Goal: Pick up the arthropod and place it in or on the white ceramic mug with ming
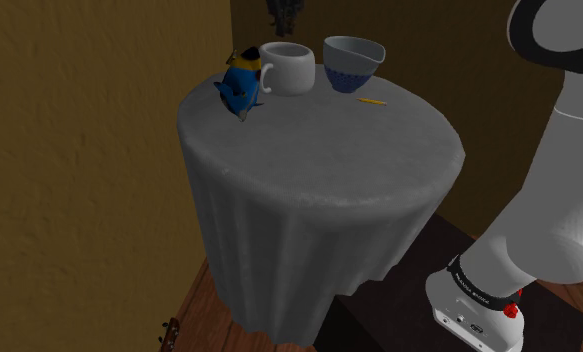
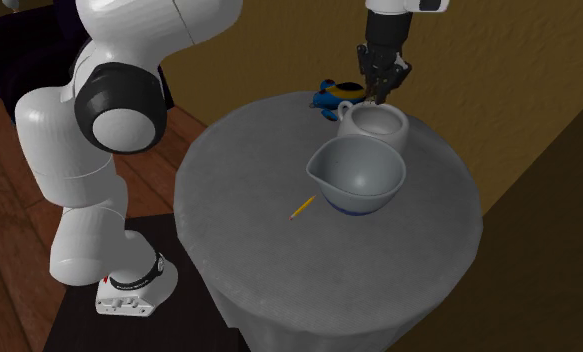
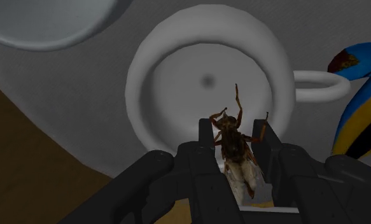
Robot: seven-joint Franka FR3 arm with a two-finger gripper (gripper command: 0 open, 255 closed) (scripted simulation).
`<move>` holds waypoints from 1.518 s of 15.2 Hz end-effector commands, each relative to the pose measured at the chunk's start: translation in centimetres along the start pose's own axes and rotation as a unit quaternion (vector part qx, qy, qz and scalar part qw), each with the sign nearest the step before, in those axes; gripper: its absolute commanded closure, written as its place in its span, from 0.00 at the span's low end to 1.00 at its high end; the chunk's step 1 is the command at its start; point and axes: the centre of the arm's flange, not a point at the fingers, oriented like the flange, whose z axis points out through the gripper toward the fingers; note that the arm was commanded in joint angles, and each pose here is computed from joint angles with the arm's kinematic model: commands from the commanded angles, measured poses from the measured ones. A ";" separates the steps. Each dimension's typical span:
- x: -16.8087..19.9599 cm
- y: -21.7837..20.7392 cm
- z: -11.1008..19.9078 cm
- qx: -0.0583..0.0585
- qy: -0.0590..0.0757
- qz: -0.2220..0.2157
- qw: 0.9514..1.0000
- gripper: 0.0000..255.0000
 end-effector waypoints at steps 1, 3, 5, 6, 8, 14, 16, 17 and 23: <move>0.0 0.0 1.1 0.000 0.000 0.000 1.000 1.00; -0.1 -0.1 2.1 0.000 0.000 0.000 1.000 1.00; -0.1 -0.1 3.0 0.000 0.000 0.000 1.000 1.00; -0.1 -0.1 3.0 0.000 0.000 0.000 1.000 1.00; -0.1 -0.1 3.0 0.000 0.000 0.000 1.000 1.00; -0.1 -0.1 3.0 0.000 0.000 0.000 1.000 0.00; -0.1 -0.1 3.0 0.000 0.000 0.000 1.000 0.00; -0.1 -0.1 3.0 0.000 0.000 0.000 1.000 0.00; -0.1 -0.1 -2.0 0.000 0.000 0.000 1.000 0.00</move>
